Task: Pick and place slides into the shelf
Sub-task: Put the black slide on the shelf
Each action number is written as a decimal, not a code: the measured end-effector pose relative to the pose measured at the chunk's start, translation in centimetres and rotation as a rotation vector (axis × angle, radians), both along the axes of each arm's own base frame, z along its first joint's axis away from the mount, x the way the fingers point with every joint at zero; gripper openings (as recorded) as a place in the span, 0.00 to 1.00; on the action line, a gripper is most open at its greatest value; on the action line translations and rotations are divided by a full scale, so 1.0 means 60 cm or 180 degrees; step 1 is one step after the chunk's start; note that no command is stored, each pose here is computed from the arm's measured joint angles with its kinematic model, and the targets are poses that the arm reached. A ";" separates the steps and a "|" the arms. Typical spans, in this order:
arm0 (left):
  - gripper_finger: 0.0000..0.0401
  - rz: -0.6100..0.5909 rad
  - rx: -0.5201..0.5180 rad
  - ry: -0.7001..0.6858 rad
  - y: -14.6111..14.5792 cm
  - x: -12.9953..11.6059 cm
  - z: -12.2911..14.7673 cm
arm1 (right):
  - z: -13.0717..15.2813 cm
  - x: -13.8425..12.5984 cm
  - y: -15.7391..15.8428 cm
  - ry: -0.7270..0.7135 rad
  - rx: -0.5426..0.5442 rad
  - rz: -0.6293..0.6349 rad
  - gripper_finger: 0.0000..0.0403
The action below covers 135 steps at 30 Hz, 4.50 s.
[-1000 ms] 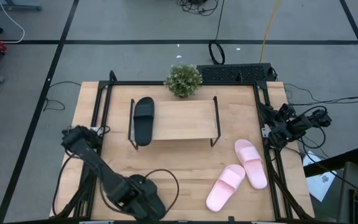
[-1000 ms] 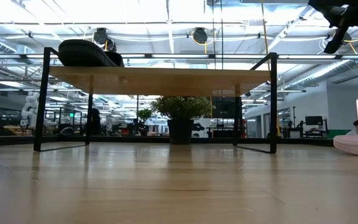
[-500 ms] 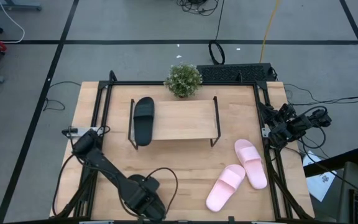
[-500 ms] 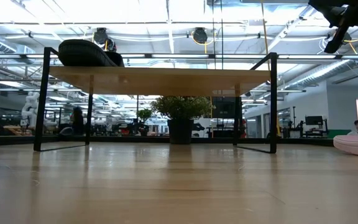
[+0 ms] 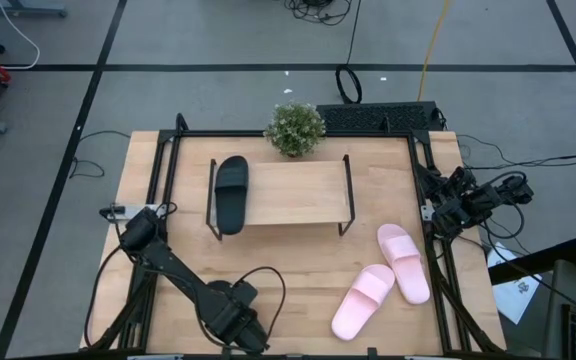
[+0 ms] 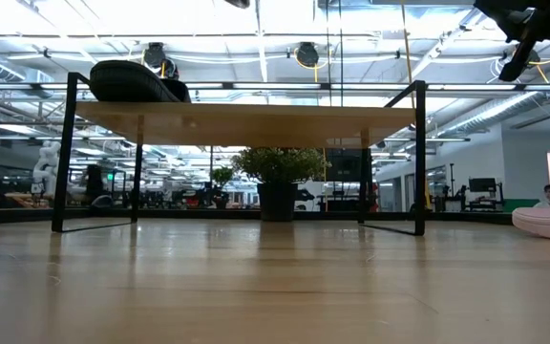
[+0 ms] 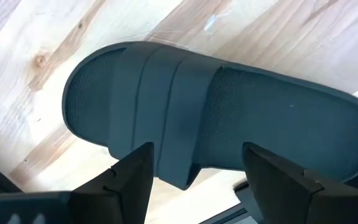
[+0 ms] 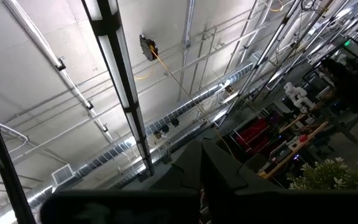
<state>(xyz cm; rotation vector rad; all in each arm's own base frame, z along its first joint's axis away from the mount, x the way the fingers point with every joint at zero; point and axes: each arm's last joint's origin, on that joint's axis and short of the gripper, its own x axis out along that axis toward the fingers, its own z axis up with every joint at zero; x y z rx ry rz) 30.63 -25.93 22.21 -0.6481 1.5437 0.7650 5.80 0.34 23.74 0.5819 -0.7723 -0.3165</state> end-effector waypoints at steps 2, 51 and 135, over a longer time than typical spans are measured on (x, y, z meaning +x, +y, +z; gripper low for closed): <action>0.60 -0.0001 0.0014 0.0030 -0.002 0.001 -0.007 | 0.000 0.000 0.000 -0.0003 -0.0001 -0.0002 0.00; 0.00 -0.1314 0.0617 -0.1298 0.043 0.053 0.192 | 0.001 -0.003 -0.003 0.0015 0.0100 -0.0139 0.00; 0.00 -0.1897 0.2637 0.0297 0.388 0.070 0.150 | -0.007 0.001 -0.005 0.0313 0.0222 -0.0393 0.00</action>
